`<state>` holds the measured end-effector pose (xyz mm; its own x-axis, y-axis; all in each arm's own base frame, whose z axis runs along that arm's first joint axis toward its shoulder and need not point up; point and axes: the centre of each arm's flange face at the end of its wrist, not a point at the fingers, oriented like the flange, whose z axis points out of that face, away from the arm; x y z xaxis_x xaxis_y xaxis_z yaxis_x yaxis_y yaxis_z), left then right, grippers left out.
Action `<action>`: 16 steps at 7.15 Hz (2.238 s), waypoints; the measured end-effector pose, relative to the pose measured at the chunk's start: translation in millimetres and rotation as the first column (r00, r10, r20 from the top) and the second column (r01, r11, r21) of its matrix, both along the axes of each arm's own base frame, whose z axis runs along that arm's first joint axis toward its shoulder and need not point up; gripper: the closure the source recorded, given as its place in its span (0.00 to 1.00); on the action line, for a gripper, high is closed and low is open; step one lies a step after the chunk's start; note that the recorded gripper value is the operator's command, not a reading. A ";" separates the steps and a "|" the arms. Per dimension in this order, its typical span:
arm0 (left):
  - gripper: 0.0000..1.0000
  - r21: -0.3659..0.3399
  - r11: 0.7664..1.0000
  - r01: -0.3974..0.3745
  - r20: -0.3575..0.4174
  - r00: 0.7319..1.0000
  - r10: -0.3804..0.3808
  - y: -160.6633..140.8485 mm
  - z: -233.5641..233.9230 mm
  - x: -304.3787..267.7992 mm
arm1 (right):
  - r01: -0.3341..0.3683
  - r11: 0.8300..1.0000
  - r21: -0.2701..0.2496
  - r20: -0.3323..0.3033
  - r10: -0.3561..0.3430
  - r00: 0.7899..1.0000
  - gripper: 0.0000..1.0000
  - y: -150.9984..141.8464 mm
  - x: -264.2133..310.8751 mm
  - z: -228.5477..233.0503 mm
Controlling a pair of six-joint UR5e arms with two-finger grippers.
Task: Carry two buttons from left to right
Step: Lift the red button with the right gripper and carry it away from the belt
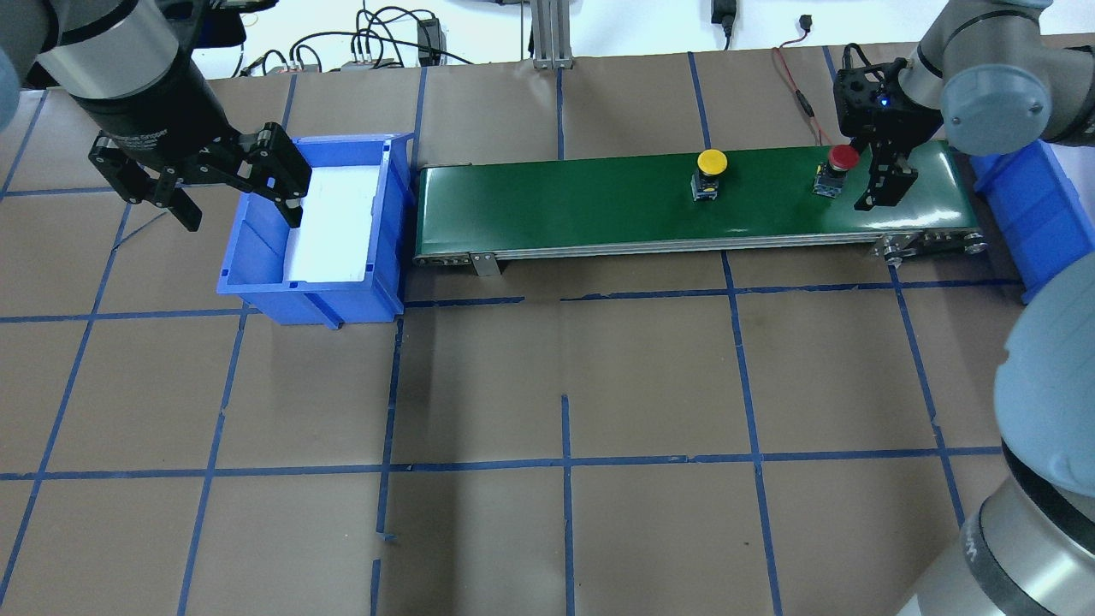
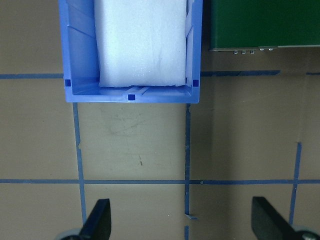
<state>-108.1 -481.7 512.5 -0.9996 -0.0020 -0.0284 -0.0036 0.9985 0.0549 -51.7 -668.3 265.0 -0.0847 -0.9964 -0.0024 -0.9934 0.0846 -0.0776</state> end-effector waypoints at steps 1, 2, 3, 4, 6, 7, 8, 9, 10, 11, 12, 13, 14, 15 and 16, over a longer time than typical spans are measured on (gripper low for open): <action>0.00 0.000 1.000 0.000 0.000 1.000 0.000 0.0 0.0 -0.5 | 0.002 1.000 0.001 0.002 -0.002 1.000 0.00 -0.1 0.1 -1.1; 0.00 0.000 1.000 0.000 0.000 1.000 0.000 0.2 -0.1 -1.0 | 0.002 1.000 0.000 0.009 -0.002 1.000 0.01 -0.6 0.8 -2.3; 0.00 0.000 1.000 0.002 0.000 1.000 -0.002 0.2 -0.1 -0.3 | 0.002 1.000 -0.005 0.022 -0.002 1.000 0.01 -1.5 1.9 -3.3; 0.00 0.000 1.000 0.000 0.000 1.000 0.000 0.0 -0.1 0.2 | 0.002 1.000 -0.008 0.027 -0.002 1.000 0.07 -1.9 2.4 -3.4; 0.00 0.000 1.000 -0.001 -0.001 1.000 0.001 0.2 -0.2 -1.2 | 0.002 1.000 -0.007 0.023 -0.001 1.000 0.59 -2.3 1.8 -4.9; 0.00 -0.001 1.000 -0.001 -0.001 1.000 0.001 0.2 -0.1 -1.6 | 0.002 1.000 -0.006 0.015 -0.002 1.000 0.89 -2.3 0.8 -5.1; 0.00 -0.001 1.000 -0.001 -0.001 1.000 0.001 0.1 0.0 -1.3 | 0.002 1.000 -0.005 -0.001 -0.002 1.000 0.95 -2.4 -1.4 -4.4; 0.00 -0.001 1.000 -0.002 -0.001 1.000 0.002 0.1 0.0 -1.2 | 0.002 1.000 -0.010 -0.024 -0.003 1.000 0.96 -2.9 -3.8 -1.7; 0.00 -0.001 1.000 -0.003 -0.001 1.000 0.003 0.1 0.1 -1.2 | 0.003 0.999 -0.033 -0.041 -0.005 0.999 0.96 -4.3 -5.4 8.5; 0.00 -0.001 1.000 -0.003 -0.001 1.000 0.003 0.1 0.1 -1.4 | 0.004 0.997 -0.076 -0.059 -0.008 0.998 0.96 -6.7 -8.4 33.5; 0.00 -0.001 1.000 -0.002 -0.001 1.000 0.002 0.2 0.1 -1.6 | 0.002 0.993 -0.122 -0.080 -0.011 0.997 0.96 -8.2 -20.7 62.5; 0.00 -0.001 1.000 -0.002 -0.001 1.000 0.002 0.2 0.1 -1.7 | -0.001 0.988 -0.153 -0.103 -0.014 0.995 0.96 -5.6 -53.6 83.7; 0.00 -0.001 1.000 -0.002 -0.001 1.000 0.002 0.2 0.0 -1.7 | -0.021 0.985 -0.169 -0.124 0.000 0.992 0.96 2.0 -99.6 95.9; 0.00 -0.001 1.000 -0.003 -0.001 1.000 0.003 0.2 0.0 -1.7 | -0.059 0.983 -0.176 -0.146 0.033 0.989 0.96 13.7 -148.4 105.3; 0.00 -0.001 1.000 -0.002 -0.001 1.000 0.002 0.2 0.1 -1.7 | -0.094 0.980 -0.177 -0.156 0.066 0.986 0.96 28.6 -193.9 113.8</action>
